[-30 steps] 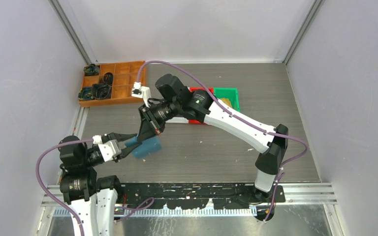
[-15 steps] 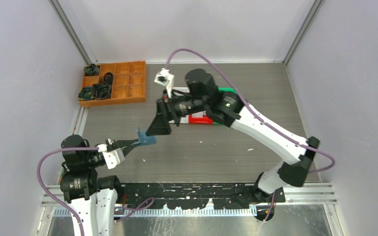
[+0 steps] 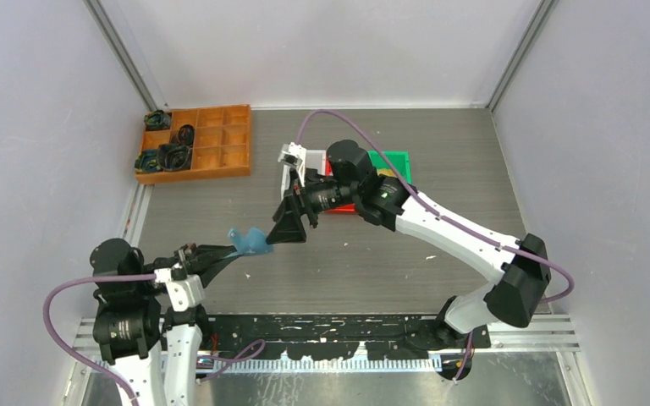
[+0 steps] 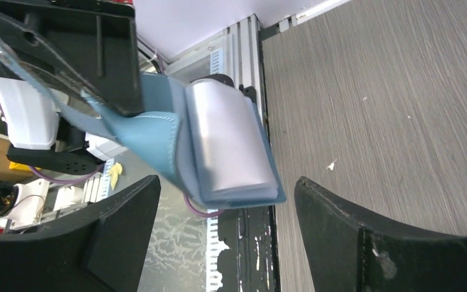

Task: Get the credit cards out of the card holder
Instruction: Open the card holder at the center of the board, then remove the credit card from the card holder.

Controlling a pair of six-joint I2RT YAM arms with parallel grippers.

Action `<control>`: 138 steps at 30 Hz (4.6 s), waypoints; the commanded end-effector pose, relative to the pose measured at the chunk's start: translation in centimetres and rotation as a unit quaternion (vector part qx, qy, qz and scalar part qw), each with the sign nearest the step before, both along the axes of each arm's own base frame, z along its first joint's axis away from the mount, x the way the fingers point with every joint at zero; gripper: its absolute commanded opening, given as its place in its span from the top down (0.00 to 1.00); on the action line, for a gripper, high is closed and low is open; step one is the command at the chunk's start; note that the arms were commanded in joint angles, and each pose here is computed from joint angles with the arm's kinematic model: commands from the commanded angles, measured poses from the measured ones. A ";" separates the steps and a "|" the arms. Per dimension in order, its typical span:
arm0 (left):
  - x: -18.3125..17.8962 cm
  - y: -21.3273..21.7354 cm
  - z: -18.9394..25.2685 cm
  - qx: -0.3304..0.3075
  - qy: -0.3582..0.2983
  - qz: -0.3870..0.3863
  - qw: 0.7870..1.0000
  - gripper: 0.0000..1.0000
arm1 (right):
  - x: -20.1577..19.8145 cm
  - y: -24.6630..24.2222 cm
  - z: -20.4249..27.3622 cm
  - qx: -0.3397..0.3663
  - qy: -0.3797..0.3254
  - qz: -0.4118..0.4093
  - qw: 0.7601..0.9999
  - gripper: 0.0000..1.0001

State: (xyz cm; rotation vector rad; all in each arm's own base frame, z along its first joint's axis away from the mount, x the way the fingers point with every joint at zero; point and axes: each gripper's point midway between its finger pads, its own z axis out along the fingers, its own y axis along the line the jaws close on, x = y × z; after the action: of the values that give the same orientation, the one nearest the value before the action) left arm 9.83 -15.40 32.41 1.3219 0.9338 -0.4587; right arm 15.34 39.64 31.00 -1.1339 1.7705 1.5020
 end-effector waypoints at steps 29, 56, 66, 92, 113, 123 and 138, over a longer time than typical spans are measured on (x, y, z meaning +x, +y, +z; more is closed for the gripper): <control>-0.4 -0.2 4.9 -0.034 0.082 0.008 0.996 1.00 | -6.0 1.4 6.6 0.169 0.018 0.096 0.981 0.17; -1.5 -0.8 3.9 -0.095 0.310 -0.041 0.945 0.02 | -8.5 -3.3 14.8 0.232 -0.180 0.078 0.953 0.99; -4.2 -1.4 5.3 -0.074 0.237 -0.071 0.966 0.02 | -8.7 -1.5 16.8 0.269 -0.137 0.107 0.947 0.99; -3.8 -1.2 4.8 -0.075 0.212 -0.036 0.974 0.10 | -7.9 -0.4 18.6 0.258 -0.157 0.108 0.947 0.99; 0.9 0.9 3.1 0.111 -0.292 0.031 0.950 1.00 | -10.1 -2.2 15.9 0.233 -0.140 0.101 0.957 0.16; 6.2 2.1 3.3 0.289 -0.692 0.029 0.661 1.00 | -1.7 -4.9 13.7 0.183 -0.077 -0.207 0.958 0.01; 4.0 0.9 5.4 0.277 -0.774 -0.001 0.569 1.00 | -0.5 2.0 7.6 0.104 0.034 -0.114 0.987 0.03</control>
State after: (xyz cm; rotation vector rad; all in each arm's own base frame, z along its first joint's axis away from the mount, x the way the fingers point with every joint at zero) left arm 16.81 -13.29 33.18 1.6444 0.0821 0.5596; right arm 15.12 41.61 32.96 -0.7960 1.8227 1.3950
